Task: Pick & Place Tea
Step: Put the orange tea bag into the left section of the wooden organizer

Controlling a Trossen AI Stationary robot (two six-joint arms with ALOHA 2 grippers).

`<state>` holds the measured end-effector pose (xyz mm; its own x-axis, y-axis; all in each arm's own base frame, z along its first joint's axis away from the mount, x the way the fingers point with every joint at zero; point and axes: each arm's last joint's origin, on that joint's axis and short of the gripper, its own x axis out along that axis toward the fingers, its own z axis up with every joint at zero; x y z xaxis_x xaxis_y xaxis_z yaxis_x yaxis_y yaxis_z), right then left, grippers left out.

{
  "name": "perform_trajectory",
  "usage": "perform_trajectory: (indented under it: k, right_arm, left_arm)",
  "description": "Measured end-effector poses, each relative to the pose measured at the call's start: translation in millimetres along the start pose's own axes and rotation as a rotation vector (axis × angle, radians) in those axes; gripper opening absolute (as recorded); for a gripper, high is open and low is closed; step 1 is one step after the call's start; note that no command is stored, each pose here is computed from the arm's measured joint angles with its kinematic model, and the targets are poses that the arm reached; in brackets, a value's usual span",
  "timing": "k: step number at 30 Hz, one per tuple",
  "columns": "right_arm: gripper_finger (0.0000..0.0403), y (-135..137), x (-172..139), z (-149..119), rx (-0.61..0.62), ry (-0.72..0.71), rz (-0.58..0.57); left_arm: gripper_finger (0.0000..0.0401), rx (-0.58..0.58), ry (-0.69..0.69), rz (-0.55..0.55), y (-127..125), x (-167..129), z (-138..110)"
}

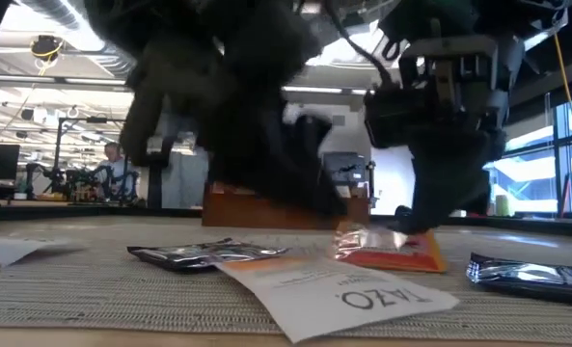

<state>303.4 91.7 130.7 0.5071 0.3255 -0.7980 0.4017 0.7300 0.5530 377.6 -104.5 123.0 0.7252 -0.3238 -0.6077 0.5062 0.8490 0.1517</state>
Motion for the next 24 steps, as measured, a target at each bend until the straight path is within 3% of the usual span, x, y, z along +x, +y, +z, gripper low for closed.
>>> perform_trajectory:
  k: [7, 14, 18, 24]
  right_arm:
    - [0.0002, 10.2, -30.4, 5.3, -0.108, -0.134, -0.04]
    - [0.0002, 31.2, -71.0, 14.0, -0.282, -0.291, -0.168]
    - [0.0001, 40.3, -78.7, 21.1, -0.394, -0.332, -0.189]
    - [0.0001, 44.4, -82.6, 29.0, -0.502, -0.384, -0.254]
  left_arm:
    - [0.0088, -0.067, -0.026, 0.022, 16.5, -52.9, 31.4]
    - [0.0088, -0.287, -0.062, 0.09, 36.5, -131.2, 55.7]
    - [0.0088, -0.444, -0.139, 0.152, 43.9, -155.4, 50.2]
    - [0.0097, -0.608, -0.146, 0.217, 47.8, -156.6, 27.0]
